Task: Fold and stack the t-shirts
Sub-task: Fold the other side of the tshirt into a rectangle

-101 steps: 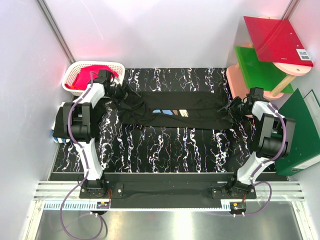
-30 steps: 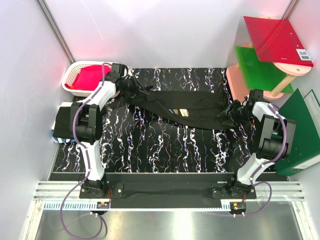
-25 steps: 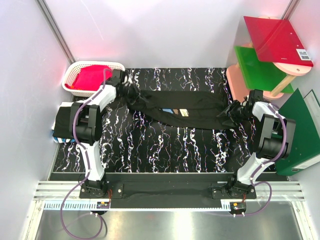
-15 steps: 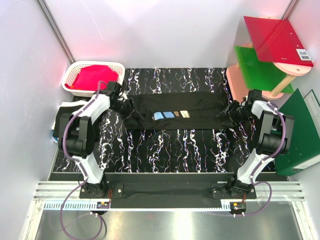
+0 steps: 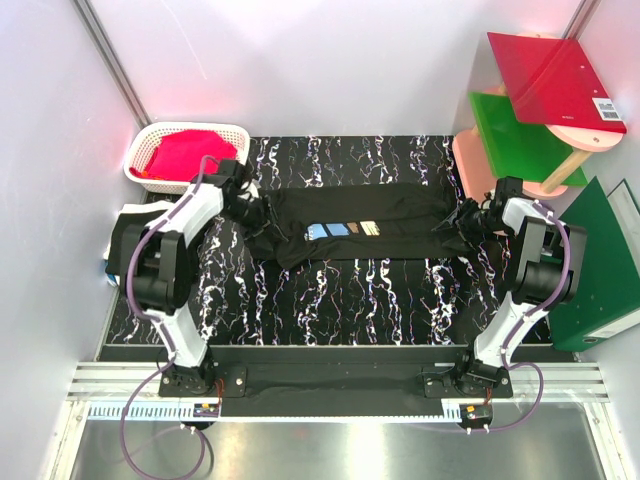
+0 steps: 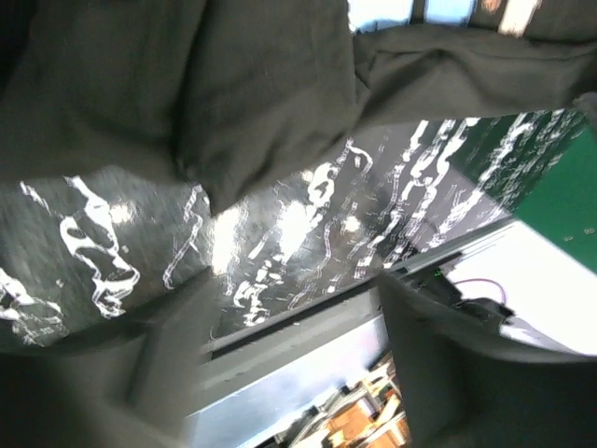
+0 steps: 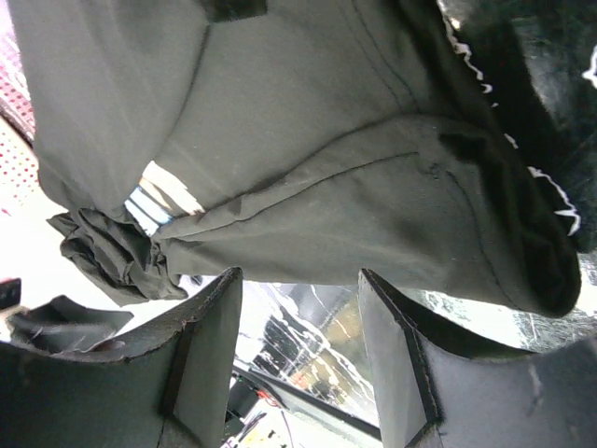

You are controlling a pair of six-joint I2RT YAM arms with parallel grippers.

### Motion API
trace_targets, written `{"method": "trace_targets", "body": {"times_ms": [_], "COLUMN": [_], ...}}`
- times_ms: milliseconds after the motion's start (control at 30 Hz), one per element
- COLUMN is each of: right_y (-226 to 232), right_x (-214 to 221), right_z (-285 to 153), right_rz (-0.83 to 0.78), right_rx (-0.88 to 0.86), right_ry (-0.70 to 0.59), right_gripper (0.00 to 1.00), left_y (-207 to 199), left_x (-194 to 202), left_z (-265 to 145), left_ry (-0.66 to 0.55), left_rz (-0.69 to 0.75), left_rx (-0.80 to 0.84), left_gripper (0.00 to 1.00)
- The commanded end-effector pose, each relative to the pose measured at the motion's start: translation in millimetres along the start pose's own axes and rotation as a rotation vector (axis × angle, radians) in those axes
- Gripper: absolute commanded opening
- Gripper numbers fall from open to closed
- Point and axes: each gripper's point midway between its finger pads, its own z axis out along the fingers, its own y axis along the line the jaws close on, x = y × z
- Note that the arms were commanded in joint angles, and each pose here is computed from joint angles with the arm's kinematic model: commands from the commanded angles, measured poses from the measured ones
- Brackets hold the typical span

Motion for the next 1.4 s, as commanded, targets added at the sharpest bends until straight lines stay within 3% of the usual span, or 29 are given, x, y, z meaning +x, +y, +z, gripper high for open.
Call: {"method": "trace_targets", "body": {"times_ms": [0,200,300,400,700,1000,1167,1367], "right_y": [15,15,15,15,14,11,9,8], "right_x": [-10,-7,-6,-5,-5,-1,2,3], "right_z": [-7,-9,-9,-9,-7,-5,-4,-4], "right_rz": [-0.037,-0.042,-0.042,-0.043,-0.045,-0.047,-0.045,-0.047], "right_rx": [-0.046,-0.045,-0.046,-0.049,-0.049,-0.051,-0.049,-0.048], "right_ry": [-0.014,-0.013,-0.009,-0.007,0.003,0.017,0.026,0.028], "right_gripper": [0.61,0.61,0.61,0.61,0.61,0.62,0.62,0.62], "left_y": [-5,-13,-13,-9,-12,-19,1,14], "left_x": [-28,-62,-73,-78,-59,-59,-70,-75], "left_z": [8,4,0,-3,21,26,16,18], "left_ry": [-0.041,-0.096,-0.125,-0.137,-0.035,-0.061,-0.097,-0.071], "left_rz": [0.083,0.145,0.186,0.236,0.436,0.636,0.634,0.652], "left_rx": [-0.03,-0.093,-0.146,-0.211,-0.368,-0.607,-0.747,-0.818], "left_gripper": [0.48,0.47,0.55,0.56,0.55,0.57,0.46,0.49]}}
